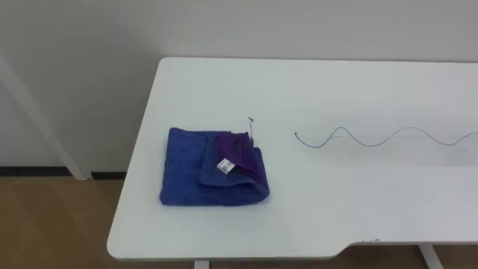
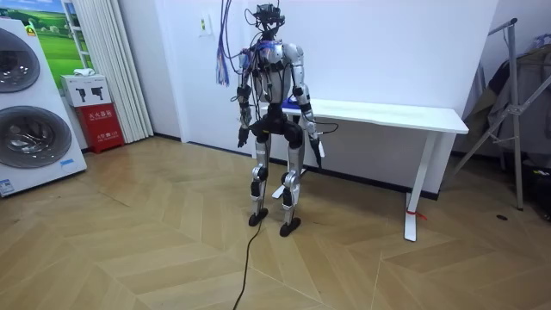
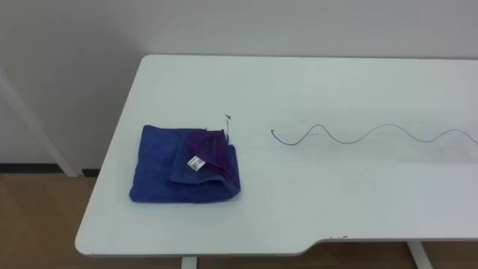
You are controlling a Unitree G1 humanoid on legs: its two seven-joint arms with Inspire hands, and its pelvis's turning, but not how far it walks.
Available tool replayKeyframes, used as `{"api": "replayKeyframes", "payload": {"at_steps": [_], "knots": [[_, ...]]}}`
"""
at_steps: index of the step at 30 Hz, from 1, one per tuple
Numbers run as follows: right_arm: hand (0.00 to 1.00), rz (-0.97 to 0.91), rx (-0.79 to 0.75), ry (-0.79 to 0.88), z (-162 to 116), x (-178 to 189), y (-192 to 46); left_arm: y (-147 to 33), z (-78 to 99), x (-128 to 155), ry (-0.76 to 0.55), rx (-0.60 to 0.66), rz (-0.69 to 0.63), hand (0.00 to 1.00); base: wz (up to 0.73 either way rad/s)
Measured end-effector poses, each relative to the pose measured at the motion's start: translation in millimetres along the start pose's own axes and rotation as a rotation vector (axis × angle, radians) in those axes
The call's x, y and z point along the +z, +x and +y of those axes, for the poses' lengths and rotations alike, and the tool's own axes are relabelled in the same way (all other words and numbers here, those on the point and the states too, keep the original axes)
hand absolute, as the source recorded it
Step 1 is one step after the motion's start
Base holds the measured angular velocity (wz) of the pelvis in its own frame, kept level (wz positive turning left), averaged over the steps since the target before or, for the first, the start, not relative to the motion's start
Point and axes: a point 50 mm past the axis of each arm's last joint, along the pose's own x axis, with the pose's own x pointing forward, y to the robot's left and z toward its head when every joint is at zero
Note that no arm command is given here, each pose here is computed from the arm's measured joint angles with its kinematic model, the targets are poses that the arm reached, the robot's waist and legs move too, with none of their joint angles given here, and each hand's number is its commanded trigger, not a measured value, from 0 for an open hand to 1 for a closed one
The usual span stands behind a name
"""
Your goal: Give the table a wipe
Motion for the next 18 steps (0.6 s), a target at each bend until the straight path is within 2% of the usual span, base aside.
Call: {"api": "replayKeyframes", "payload": {"at_steps": [18], "knots": [[0.00, -0.014, 0.038, -0.050, 1.8, 3.7, -0.2, 1.0, -7.2, 11.7, -0.038, -0.079, -0.027, 0.00, -0.01]]}}
